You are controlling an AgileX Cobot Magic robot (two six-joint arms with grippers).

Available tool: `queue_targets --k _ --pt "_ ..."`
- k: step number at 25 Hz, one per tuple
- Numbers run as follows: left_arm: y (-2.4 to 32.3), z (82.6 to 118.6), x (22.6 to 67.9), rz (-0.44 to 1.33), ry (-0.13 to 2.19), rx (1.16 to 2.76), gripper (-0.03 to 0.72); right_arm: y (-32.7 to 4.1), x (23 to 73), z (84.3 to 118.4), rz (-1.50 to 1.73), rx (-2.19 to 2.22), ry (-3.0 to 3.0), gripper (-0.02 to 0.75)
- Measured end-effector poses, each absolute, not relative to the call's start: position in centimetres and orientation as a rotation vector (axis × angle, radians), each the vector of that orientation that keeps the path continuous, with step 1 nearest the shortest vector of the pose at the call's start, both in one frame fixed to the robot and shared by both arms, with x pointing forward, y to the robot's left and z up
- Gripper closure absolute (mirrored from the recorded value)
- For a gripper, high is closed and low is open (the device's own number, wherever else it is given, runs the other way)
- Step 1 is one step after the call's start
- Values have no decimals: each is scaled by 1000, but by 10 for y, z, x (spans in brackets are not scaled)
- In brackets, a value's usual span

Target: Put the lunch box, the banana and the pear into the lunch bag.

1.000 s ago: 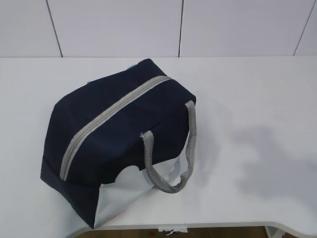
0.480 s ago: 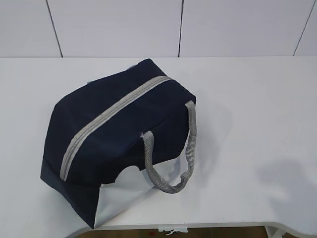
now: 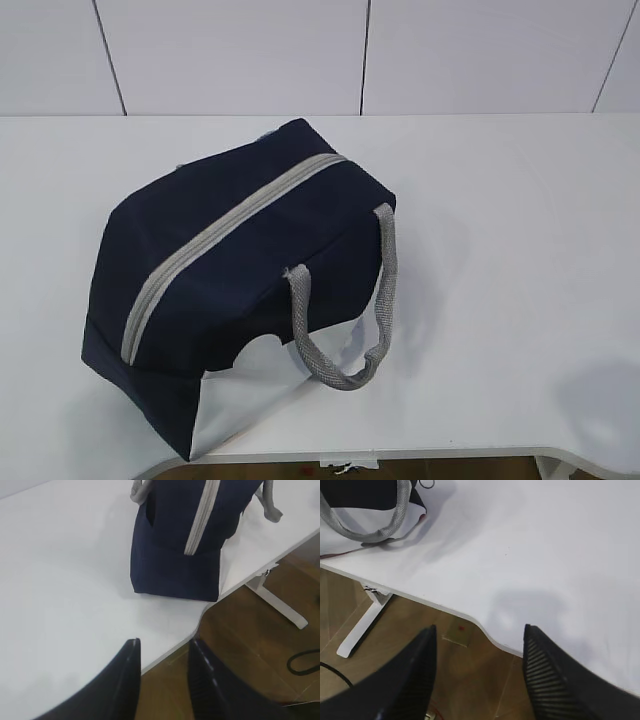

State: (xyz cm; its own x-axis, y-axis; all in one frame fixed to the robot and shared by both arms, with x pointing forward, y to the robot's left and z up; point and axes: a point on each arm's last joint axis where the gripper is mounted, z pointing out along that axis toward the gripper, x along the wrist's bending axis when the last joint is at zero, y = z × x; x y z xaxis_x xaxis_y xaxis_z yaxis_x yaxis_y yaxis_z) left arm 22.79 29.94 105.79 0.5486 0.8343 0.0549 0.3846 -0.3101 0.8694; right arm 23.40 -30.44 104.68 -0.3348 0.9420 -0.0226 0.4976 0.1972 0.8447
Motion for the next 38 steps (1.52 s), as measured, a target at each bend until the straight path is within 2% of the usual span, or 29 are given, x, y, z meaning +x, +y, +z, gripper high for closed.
queue_targets --k 20,31,38 --pt "308 1055 233 710 1152 1833 448 -306 230 1046 1052 1318 1902 304" --pt "305 1055 230 908 1498 1643 448 -302 228 1046 971 1482 1732 304" --pt "305 1055 230 930 1536 1618 449 -302 228 1046 969 1492 1723 304"
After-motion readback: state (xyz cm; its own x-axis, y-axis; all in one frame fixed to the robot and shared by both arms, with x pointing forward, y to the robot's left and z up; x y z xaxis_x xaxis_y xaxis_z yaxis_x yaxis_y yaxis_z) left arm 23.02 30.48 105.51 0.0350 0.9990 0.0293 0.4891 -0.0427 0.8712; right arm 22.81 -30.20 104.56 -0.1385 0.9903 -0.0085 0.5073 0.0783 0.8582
